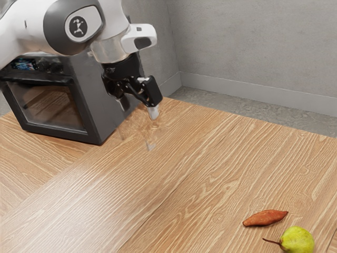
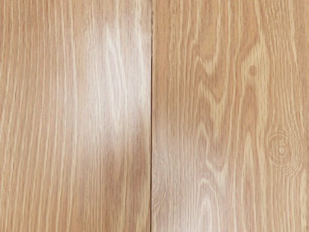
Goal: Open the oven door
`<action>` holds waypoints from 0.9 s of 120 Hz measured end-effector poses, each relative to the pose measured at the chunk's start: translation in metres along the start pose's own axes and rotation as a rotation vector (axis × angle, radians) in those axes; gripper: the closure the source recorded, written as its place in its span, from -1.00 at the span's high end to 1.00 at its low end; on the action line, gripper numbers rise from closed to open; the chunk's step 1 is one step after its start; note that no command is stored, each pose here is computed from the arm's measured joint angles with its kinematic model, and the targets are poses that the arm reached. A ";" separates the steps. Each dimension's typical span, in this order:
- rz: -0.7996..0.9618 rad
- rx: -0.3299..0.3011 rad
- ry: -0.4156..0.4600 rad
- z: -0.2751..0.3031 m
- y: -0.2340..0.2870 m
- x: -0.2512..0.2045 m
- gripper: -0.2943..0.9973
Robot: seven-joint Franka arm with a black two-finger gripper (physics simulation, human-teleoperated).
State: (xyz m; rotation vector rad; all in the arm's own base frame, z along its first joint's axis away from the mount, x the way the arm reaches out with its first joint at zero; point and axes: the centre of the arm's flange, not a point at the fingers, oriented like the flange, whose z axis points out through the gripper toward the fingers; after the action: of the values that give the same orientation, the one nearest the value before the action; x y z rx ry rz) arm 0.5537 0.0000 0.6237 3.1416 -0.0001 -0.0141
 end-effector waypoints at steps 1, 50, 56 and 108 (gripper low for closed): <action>0.000 -0.004 0.029 -0.016 0.001 0.006 0.54; -0.253 0.009 0.351 -0.221 -0.158 -0.112 0.51; -0.253 0.114 0.400 -0.245 -0.181 -0.145 0.51; 0.164 0.584 0.295 -0.121 -0.343 -0.187 0.51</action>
State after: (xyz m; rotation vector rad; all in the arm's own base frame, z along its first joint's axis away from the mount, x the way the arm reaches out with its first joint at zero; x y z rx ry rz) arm 0.3680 0.3428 0.7464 3.6681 -0.3172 0.5461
